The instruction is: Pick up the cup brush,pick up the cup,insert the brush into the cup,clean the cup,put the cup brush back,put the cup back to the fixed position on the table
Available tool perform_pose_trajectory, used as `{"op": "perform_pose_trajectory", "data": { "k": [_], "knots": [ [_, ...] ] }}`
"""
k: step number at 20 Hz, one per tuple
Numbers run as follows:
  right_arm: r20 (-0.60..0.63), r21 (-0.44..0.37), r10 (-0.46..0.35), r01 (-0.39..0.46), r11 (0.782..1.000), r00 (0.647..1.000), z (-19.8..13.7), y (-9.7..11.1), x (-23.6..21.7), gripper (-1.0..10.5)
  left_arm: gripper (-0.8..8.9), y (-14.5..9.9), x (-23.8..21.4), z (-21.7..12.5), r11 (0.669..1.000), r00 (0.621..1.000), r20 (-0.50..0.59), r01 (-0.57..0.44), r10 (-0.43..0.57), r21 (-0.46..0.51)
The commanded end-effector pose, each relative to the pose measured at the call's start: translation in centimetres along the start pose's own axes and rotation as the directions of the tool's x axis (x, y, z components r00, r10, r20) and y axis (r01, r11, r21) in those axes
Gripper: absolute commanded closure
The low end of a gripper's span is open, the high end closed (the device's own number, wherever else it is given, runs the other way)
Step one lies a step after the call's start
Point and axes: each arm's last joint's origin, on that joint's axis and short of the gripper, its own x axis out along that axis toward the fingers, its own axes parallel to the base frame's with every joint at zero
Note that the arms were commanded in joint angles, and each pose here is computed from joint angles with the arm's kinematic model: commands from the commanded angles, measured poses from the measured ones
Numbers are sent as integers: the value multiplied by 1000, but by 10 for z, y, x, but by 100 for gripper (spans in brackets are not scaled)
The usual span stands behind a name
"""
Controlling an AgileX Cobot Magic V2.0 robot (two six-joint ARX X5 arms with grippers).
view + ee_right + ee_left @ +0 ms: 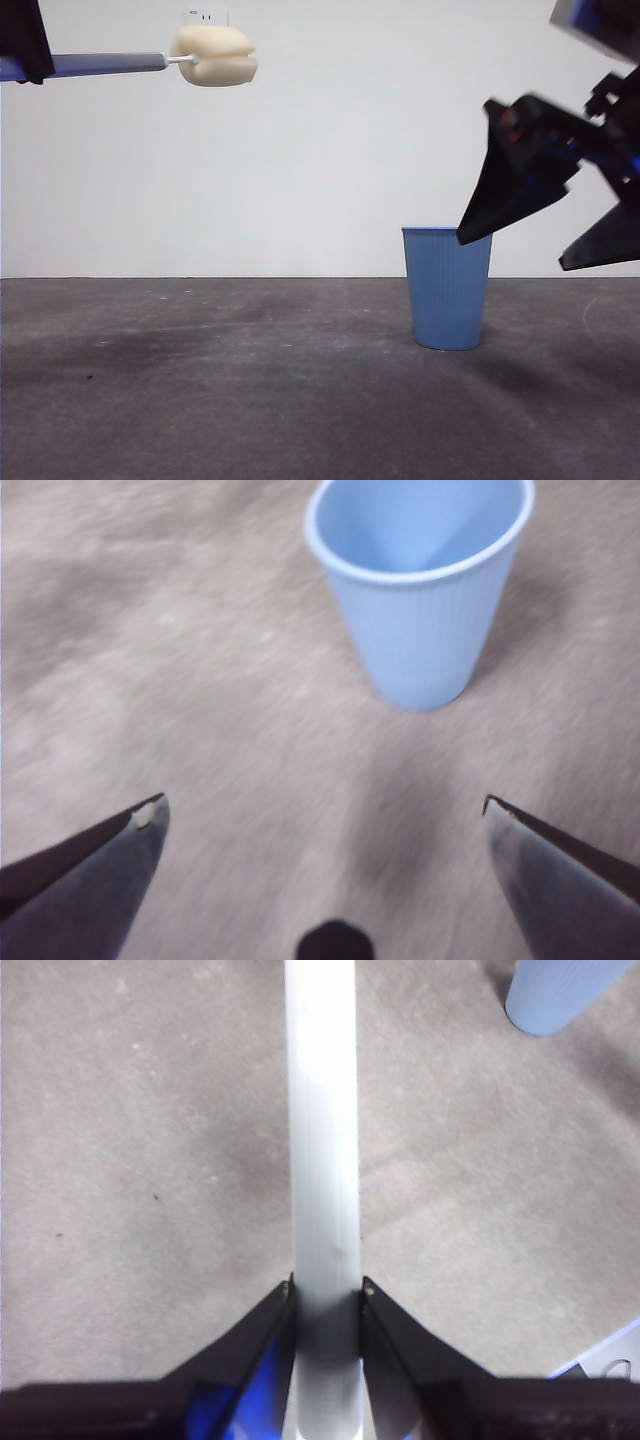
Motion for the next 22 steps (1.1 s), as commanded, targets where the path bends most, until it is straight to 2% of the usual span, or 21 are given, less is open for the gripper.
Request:
{"op": "perform_pose_trajectory", "data": {
  "k": [1,7,15,22],
  "knots": [
    [30,-26,-11,12,1000,999,-1,-1,14,383,822,-1,-1,0,1000,1000,3,15,-15,16],
    [79,-71,-20,26,997,997,-4,-3,49,382,822,-1,-1,-2,1000,1000,-18,14,-14,16],
    [164,-49,-51,60,997,985,-7,-19,76,382,822,-1,-1,-2,1000,1000,-18,15,-14,14],
    [217,-50,-32,44,998,976,-14,-24,95,382,822,-1,-1,-2,1000,1000,-18,15,-15,1]
  ]
}}
